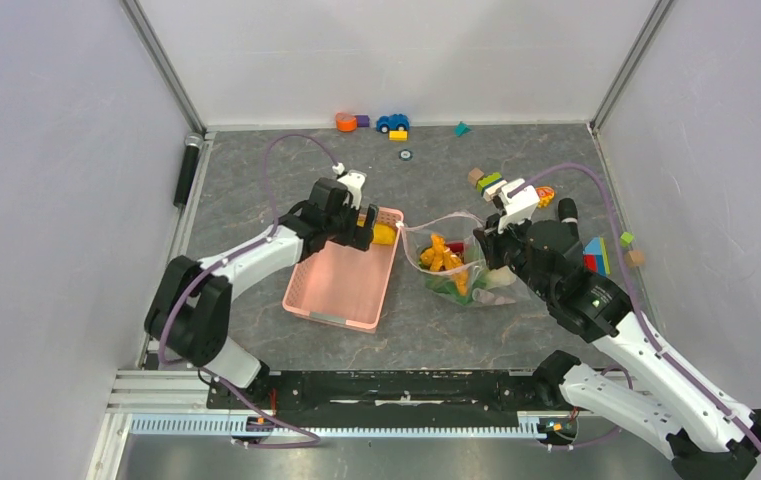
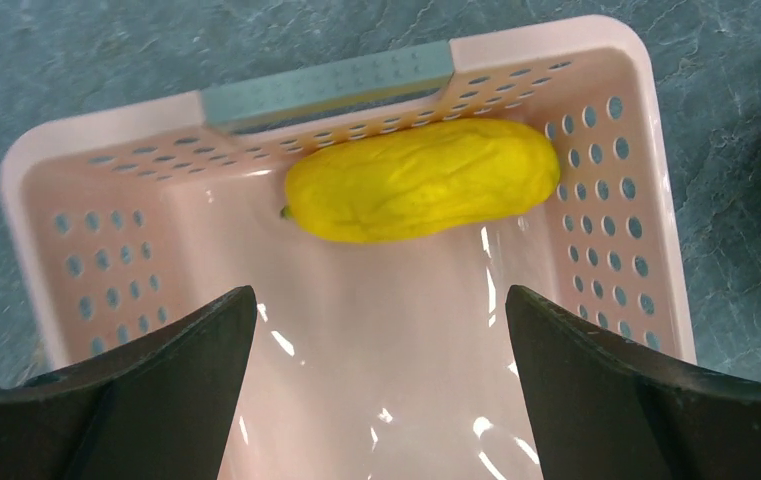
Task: Place the food in the zip-top bag and seal the zipper
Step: Pick up the fake fruit from the bin.
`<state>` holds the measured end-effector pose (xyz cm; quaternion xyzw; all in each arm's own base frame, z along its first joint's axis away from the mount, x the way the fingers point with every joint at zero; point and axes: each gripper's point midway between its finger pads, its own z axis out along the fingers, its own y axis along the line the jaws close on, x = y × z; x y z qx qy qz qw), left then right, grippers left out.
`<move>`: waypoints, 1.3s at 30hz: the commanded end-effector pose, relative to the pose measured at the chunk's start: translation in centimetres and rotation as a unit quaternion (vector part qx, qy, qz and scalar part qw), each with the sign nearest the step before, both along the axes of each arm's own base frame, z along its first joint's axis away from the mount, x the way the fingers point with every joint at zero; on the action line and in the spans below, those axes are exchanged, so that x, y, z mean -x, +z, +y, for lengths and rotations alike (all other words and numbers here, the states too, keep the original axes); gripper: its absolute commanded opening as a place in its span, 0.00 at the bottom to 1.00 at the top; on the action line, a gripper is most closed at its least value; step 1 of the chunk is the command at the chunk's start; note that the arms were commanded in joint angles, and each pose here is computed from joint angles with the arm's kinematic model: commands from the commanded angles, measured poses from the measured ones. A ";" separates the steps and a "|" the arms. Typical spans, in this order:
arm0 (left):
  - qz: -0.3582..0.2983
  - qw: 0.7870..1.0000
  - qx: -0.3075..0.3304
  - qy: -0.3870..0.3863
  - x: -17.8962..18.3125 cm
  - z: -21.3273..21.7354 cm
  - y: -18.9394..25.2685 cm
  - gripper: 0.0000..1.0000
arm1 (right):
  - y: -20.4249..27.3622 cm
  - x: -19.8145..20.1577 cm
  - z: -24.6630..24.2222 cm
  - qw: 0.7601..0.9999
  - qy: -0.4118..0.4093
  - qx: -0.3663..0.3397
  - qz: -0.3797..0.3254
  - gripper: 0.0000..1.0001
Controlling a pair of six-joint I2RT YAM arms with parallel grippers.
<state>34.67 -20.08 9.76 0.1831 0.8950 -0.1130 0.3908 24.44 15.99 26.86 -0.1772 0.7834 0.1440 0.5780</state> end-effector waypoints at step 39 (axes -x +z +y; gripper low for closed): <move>0.119 0.991 -0.008 -0.061 0.3 -2.7 -3.5 0.86 | 1.5 -0.1 -0.6 1.000 -0.007 0.001 -0.030 0.09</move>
